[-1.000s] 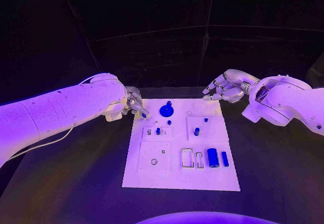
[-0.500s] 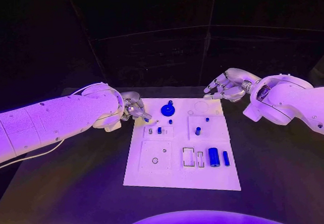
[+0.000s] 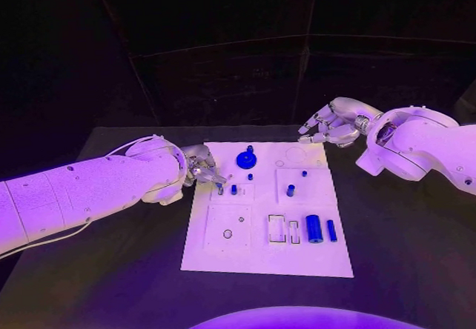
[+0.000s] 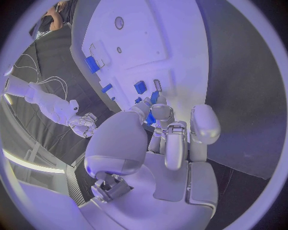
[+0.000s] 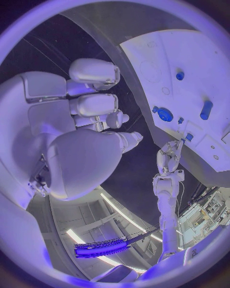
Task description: Assemble the parts on the task board
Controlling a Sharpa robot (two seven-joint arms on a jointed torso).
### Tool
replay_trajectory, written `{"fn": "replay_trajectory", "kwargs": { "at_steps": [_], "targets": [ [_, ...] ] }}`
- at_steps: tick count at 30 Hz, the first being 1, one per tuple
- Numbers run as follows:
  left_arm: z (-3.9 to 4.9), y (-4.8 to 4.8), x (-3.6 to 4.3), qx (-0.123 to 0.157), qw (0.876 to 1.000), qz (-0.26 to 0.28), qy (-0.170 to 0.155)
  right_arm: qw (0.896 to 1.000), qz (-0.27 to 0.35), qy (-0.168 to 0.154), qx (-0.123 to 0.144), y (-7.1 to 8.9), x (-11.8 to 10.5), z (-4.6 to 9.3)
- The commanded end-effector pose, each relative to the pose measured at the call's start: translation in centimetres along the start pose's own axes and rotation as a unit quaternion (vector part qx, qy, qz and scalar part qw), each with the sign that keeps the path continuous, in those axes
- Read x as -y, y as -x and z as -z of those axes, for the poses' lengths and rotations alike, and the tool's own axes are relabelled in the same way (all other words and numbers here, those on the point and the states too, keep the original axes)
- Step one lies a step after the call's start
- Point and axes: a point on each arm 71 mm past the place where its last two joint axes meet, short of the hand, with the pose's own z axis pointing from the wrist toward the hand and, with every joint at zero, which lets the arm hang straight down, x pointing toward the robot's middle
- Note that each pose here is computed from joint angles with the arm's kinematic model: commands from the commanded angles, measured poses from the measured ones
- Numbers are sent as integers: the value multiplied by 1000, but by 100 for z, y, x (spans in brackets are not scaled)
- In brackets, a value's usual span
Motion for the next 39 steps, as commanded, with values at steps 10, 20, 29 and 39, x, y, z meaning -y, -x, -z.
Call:
{"fn": "replay_trajectory", "kwargs": {
  "at_steps": [10,20,29,39],
  "targets": [
    [-9,-65,24,-1,999,-36,-10,1000,-5,6,-3,1,-12,-5],
    [2,-112,34,-19,999,-45,-7,1000,-6,5,-4,4,-5,-7],
    [24,-146,37,-30,998,-49,-6,1000,-6,4,-4,9,2,-7],
    [25,-152,29,-31,998,-50,0,1000,-7,5,-3,8,0,-6]
  ]
}}
